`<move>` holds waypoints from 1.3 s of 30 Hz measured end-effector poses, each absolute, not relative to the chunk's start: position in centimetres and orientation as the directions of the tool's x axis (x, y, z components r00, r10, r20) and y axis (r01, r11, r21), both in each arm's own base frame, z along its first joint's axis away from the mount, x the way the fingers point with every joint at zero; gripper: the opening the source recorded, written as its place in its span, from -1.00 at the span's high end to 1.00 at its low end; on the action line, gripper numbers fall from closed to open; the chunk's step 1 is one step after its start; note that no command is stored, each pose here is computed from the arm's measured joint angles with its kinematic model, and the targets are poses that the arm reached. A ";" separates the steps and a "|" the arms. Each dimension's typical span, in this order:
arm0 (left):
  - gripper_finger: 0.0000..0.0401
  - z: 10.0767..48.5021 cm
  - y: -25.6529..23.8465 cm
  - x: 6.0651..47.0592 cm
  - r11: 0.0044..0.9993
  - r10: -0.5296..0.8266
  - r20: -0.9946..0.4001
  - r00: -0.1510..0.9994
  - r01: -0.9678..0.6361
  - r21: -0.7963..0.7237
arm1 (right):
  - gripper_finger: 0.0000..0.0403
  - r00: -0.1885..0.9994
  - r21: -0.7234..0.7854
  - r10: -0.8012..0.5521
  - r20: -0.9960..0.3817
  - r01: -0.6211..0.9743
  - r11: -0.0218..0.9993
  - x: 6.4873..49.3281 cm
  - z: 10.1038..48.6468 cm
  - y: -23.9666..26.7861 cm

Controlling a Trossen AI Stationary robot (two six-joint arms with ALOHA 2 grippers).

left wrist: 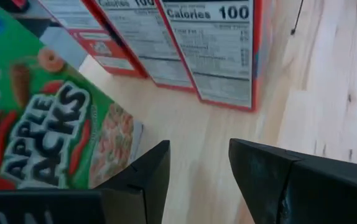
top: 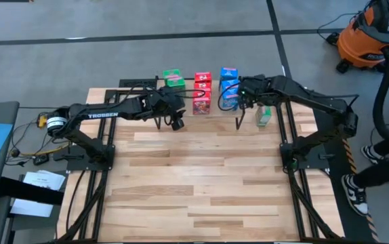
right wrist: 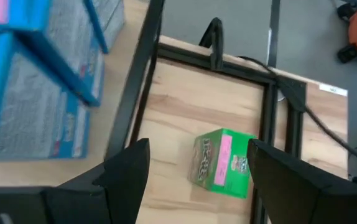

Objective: Stack cereal on shelf
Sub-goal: Adjust the green cereal box on the shelf

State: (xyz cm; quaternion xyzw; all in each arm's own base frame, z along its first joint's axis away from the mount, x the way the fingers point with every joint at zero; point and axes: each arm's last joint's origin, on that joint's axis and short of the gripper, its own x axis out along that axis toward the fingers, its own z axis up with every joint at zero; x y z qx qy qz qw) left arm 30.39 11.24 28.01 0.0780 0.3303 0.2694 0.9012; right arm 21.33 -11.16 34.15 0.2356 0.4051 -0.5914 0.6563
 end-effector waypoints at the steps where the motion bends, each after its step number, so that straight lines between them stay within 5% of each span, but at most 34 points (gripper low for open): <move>1: 0.23 28.0 11.3 30.5 0.840 0.541 -0.544 0.641 -0.439 0.318 | -0.44 -0.029 -0.170 -0.585 -0.810 0.967 0.188 21.3 34.1 -11.2; 39: 0.23 28.6 11.4 31.3 0.866 0.499 -0.471 0.727 -0.422 0.267 | -0.44 0.094 -0.059 -0.566 -0.819 0.968 0.245 22.2 34.4 -11.8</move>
